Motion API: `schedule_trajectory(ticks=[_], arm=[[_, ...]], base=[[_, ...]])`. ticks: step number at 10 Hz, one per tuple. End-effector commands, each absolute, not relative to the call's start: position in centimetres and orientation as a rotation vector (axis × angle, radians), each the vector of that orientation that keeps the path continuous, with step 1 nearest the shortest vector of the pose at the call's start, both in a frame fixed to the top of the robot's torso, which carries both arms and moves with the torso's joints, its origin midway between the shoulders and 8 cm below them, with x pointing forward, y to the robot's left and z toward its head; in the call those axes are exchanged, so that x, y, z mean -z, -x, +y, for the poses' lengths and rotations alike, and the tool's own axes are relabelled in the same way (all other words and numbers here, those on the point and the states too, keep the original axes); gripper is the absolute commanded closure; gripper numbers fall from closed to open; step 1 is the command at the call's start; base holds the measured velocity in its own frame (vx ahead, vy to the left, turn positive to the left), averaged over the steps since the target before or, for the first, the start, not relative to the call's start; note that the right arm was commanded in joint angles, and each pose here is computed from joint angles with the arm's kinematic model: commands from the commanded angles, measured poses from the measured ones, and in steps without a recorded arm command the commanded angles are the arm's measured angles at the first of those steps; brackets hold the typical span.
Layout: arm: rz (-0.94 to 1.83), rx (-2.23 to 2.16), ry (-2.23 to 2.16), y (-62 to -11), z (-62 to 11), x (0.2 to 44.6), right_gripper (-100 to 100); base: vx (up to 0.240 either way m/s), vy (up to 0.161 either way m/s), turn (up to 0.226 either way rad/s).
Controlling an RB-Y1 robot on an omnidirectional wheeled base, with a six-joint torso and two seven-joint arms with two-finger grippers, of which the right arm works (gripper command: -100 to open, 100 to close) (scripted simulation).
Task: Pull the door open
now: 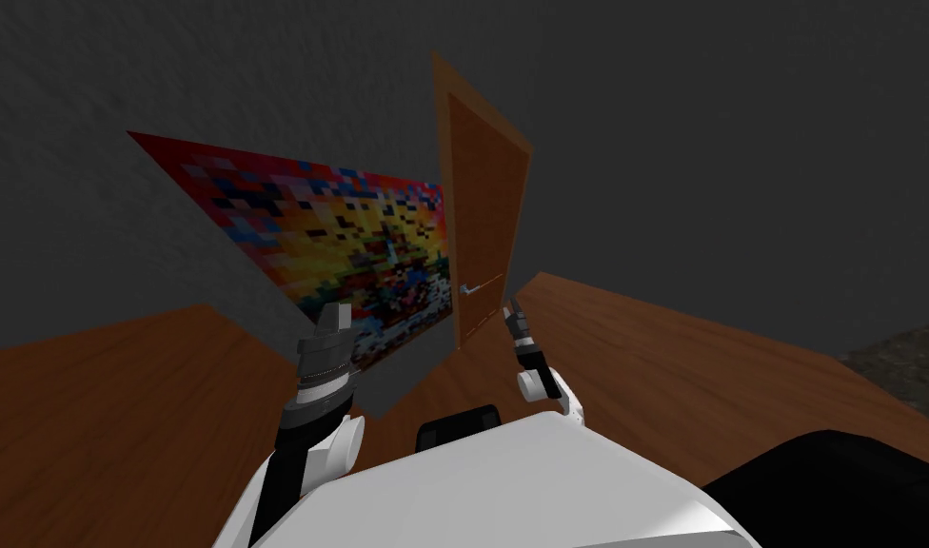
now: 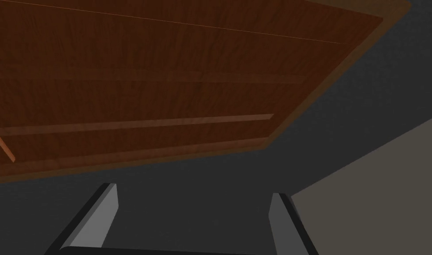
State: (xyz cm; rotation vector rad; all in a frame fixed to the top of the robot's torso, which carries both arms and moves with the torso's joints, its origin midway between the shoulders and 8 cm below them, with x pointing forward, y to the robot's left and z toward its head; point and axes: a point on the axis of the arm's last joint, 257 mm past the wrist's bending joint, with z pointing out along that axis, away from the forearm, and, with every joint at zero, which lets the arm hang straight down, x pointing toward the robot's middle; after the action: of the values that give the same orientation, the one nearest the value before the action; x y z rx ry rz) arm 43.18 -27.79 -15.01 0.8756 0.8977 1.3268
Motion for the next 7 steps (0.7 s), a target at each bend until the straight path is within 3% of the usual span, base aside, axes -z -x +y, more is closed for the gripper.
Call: schedule_trajectory(ticks=[1,7], arm=[[0.910,-1.344,-0.884,-43.7,-27.6,16.0,-100],[0.967,-1.351,-0.938,-44.5,-27.8,20.5,-100]], base=[[0.066,-0.057,0.228],[0.037,-0.047,0.098]])
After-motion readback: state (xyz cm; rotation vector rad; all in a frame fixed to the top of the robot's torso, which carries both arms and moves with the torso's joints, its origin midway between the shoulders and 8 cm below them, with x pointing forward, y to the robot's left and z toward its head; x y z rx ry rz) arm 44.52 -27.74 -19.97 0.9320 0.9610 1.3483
